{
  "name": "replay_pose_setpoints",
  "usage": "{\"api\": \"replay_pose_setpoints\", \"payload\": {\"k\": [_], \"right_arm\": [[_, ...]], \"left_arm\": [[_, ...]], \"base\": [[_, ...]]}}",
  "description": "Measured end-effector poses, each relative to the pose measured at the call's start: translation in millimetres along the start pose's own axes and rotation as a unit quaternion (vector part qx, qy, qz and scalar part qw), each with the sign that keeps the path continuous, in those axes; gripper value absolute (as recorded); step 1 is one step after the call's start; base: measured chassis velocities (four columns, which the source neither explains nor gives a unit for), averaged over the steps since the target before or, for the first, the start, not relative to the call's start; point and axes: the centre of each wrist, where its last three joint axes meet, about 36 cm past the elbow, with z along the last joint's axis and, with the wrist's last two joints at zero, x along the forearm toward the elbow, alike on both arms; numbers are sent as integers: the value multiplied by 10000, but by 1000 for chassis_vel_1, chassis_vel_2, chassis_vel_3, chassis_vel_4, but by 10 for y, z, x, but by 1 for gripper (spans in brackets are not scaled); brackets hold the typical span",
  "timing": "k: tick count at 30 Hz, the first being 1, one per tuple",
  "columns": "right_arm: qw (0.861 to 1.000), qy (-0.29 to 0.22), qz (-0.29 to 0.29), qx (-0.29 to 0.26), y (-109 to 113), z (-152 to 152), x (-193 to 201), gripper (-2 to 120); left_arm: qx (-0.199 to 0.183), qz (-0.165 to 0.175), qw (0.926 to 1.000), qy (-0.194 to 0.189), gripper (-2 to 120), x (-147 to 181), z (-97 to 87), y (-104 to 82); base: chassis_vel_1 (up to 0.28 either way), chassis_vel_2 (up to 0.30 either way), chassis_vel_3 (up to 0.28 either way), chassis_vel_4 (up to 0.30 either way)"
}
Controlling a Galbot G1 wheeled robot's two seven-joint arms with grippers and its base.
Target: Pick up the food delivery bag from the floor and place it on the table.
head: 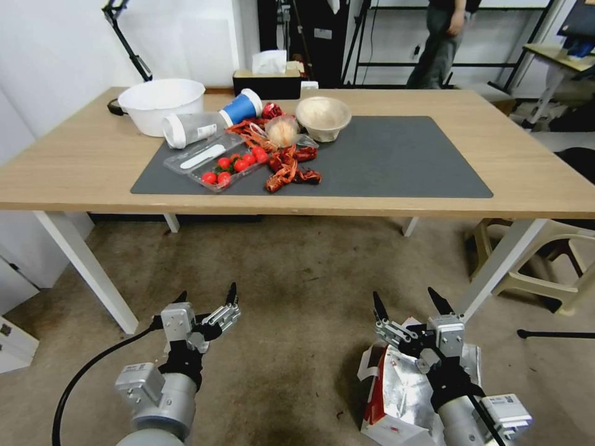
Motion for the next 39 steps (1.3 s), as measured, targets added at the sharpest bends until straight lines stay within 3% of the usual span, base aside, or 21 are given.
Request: {"api": "replay_pose_setpoints", "payload": {"k": [39], "right_arm": [[9999,-56,29,106,-20,-64,60,100]], "left_arm": [[-82,58,9999,-33,100,3,38,7]], "base": [[0,0,0,0]]}}
